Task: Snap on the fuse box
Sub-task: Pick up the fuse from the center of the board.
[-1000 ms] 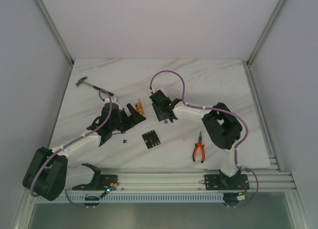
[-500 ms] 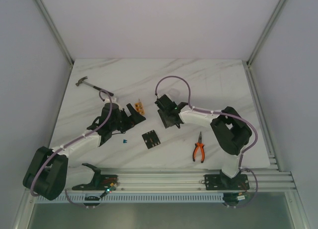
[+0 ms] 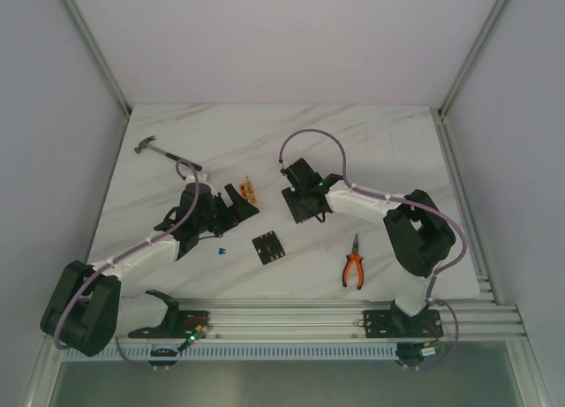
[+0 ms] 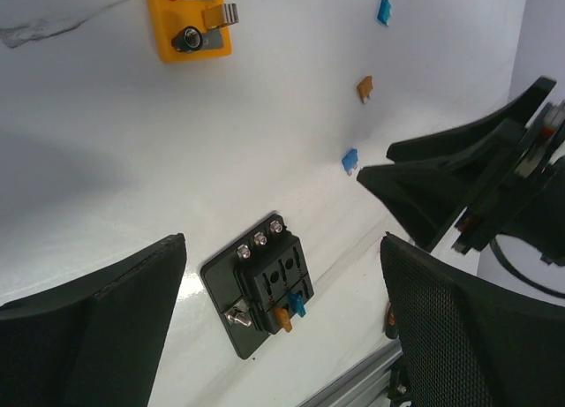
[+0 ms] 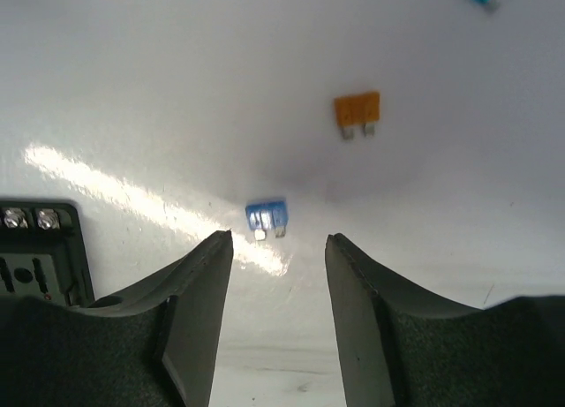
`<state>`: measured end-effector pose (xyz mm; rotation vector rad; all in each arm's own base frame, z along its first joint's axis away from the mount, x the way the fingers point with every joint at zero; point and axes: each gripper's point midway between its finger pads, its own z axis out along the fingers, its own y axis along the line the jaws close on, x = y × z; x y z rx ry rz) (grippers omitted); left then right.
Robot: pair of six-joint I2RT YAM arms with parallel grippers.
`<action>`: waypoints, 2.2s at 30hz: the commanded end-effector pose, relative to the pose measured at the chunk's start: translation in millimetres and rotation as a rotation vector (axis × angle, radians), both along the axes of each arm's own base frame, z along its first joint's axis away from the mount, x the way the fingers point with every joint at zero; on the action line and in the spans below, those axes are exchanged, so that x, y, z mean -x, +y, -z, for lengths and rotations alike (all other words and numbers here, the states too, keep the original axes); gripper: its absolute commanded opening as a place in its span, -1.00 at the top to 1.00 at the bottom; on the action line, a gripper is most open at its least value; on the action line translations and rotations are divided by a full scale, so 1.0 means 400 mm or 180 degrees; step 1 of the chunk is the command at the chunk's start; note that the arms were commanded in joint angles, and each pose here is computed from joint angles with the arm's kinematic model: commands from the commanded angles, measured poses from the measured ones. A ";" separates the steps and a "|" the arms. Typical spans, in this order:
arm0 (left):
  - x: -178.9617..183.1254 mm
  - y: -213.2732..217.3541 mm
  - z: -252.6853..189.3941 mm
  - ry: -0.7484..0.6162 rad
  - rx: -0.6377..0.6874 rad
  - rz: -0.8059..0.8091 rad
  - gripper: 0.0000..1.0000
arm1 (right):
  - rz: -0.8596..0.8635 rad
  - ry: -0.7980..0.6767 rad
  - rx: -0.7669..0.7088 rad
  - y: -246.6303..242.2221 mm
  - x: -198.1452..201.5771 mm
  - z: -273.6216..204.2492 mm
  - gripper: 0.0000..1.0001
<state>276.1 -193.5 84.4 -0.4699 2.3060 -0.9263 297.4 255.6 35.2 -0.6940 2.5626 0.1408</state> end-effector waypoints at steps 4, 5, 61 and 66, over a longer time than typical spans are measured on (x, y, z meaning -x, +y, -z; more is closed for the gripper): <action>0.009 0.006 -0.005 -0.0008 0.0019 0.0005 -1.00 | -0.0219 0.0109 -0.0089 0.040 -0.040 -0.003 0.01; 0.009 0.006 -0.005 -0.0005 0.0016 0.0004 -1.00 | -0.0240 0.0126 -0.0097 0.043 -0.040 -0.003 0.02; 0.015 -0.135 -0.226 -0.1897 -0.0021 0.0376 -0.44 | 0.0348 -0.0495 -0.1473 0.148 -0.011 -0.300 0.67; 0.018 -0.153 -0.253 -0.2198 -0.0085 0.0314 -0.23 | 0.0463 -0.0589 -0.1891 0.178 0.016 -0.355 0.67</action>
